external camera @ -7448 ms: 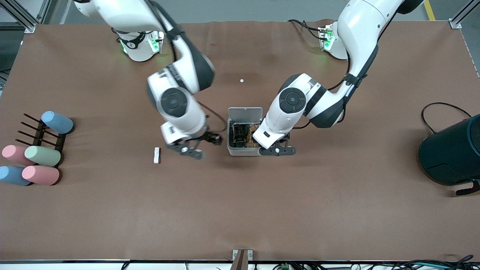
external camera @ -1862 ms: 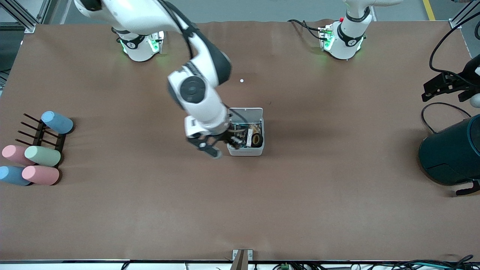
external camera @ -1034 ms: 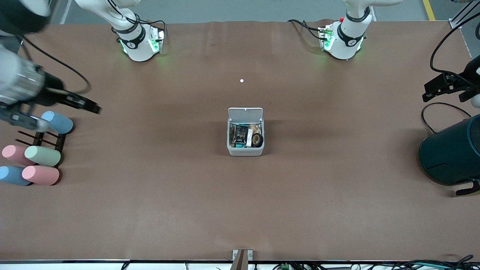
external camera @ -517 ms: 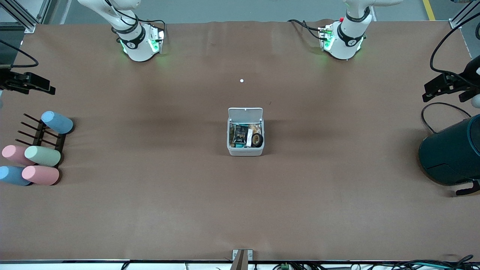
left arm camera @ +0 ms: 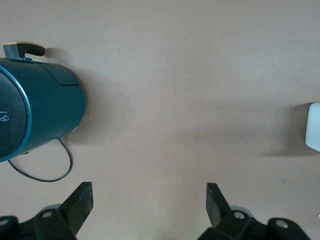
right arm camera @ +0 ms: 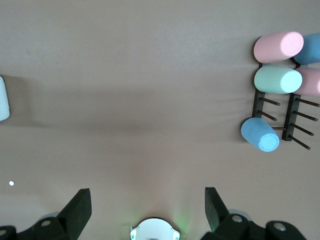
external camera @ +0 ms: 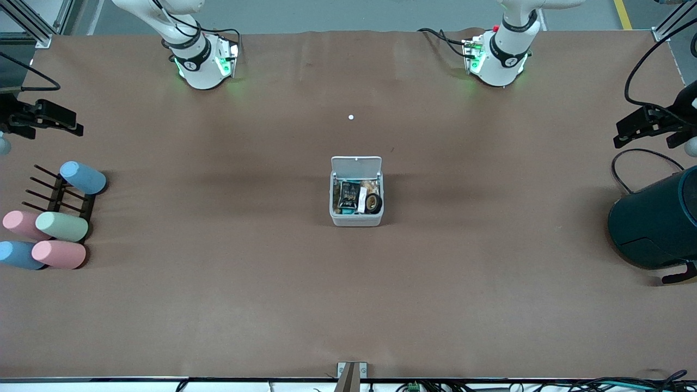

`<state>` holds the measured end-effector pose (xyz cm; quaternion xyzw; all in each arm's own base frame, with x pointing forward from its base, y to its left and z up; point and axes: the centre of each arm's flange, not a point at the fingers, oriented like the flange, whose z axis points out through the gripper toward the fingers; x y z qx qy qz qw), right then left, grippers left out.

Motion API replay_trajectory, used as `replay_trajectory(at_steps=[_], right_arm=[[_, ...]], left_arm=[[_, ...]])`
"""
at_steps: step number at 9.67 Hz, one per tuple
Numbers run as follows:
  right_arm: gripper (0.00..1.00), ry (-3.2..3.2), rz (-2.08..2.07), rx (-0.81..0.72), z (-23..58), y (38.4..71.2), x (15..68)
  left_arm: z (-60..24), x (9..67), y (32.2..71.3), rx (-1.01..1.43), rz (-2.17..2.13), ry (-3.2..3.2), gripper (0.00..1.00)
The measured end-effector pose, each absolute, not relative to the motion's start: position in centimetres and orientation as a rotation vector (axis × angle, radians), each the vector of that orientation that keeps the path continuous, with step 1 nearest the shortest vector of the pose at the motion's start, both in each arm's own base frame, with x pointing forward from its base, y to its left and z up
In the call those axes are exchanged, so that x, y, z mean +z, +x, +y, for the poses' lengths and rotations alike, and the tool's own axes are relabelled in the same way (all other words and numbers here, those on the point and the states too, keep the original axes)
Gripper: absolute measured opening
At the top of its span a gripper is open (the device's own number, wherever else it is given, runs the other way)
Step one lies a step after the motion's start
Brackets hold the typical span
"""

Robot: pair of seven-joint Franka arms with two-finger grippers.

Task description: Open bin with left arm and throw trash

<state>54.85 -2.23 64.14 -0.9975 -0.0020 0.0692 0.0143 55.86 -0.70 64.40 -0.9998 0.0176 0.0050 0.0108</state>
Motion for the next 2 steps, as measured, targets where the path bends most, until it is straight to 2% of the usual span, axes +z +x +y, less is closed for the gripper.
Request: replay_trajectory(at_steps=[2], right_arm=[[1.0,-3.112,0.072,0.174,-2.15,55.17,64.4]], left_arm=[[-0.68,64.4,55.87,0.016,0.054,-3.12,1.0]])
